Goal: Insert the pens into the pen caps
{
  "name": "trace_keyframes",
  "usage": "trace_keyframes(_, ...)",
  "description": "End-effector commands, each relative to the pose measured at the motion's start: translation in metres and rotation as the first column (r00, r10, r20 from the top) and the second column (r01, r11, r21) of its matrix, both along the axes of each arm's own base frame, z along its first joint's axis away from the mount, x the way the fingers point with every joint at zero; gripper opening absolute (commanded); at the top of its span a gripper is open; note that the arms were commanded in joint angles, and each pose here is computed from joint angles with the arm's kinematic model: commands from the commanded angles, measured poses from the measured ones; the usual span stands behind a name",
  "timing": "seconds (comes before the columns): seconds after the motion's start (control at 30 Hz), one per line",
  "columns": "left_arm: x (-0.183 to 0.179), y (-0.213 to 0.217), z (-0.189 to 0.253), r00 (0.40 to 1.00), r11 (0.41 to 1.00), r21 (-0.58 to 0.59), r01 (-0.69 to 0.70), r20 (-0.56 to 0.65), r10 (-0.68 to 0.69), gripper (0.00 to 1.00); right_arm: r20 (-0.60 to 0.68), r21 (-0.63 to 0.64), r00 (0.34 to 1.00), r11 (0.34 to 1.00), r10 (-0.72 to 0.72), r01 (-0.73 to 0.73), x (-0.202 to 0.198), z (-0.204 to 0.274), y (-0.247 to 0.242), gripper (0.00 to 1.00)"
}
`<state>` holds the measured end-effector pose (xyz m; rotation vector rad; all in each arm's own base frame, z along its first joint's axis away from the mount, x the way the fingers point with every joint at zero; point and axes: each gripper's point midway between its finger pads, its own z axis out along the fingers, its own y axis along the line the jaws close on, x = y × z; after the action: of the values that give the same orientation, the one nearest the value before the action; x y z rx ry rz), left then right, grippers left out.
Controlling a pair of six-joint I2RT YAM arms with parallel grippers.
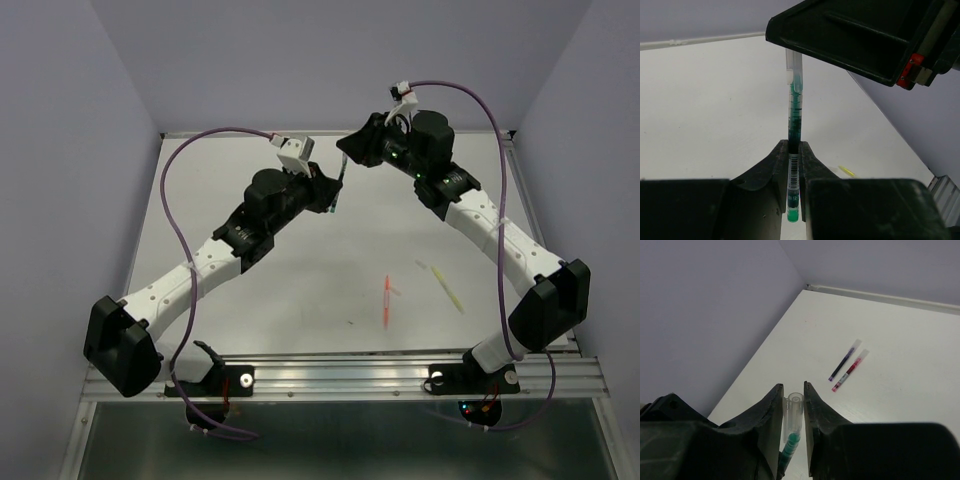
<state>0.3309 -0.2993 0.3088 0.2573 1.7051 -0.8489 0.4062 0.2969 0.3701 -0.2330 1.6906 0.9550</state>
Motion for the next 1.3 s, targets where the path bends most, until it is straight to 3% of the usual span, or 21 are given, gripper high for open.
trace_keyframes(0.0, -0.008, 0.006, 0.047, 0.991, 0.997, -0.083, 0.004, 0.134, 0.007, 0.00, 0.034, 0.069, 0.999, 0.998, -0.003, 0.001, 0.000, 0.034, -0.008, 0.24)
trace_keyframes(0.73, -0.016, -0.001, 0.030, 0.988, 0.998, -0.029, 0.055, 0.147, -0.050, 0.00, 0.017, 0.131, 1.000, 0.991, 0.013, -0.016, 0.010, 0.052, -0.019, 0.24)
trace_keyframes(1.03, -0.005, 0.008, 0.034, 0.992, 0.996, -0.084, -0.030, 0.121, 0.040, 0.00, -0.040, 0.156, 0.997, 0.986, 0.065, -0.058, 0.002, 0.041, -0.013, 0.22)
trace_keyframes(1.27, -0.003, 0.003, 0.034, 0.995, 0.988, -0.153, -0.034, 0.092, 0.049, 0.00, 0.012, 0.192, 1.000, 0.981, -0.027, 0.024, 0.003, 0.054, -0.028, 0.21)
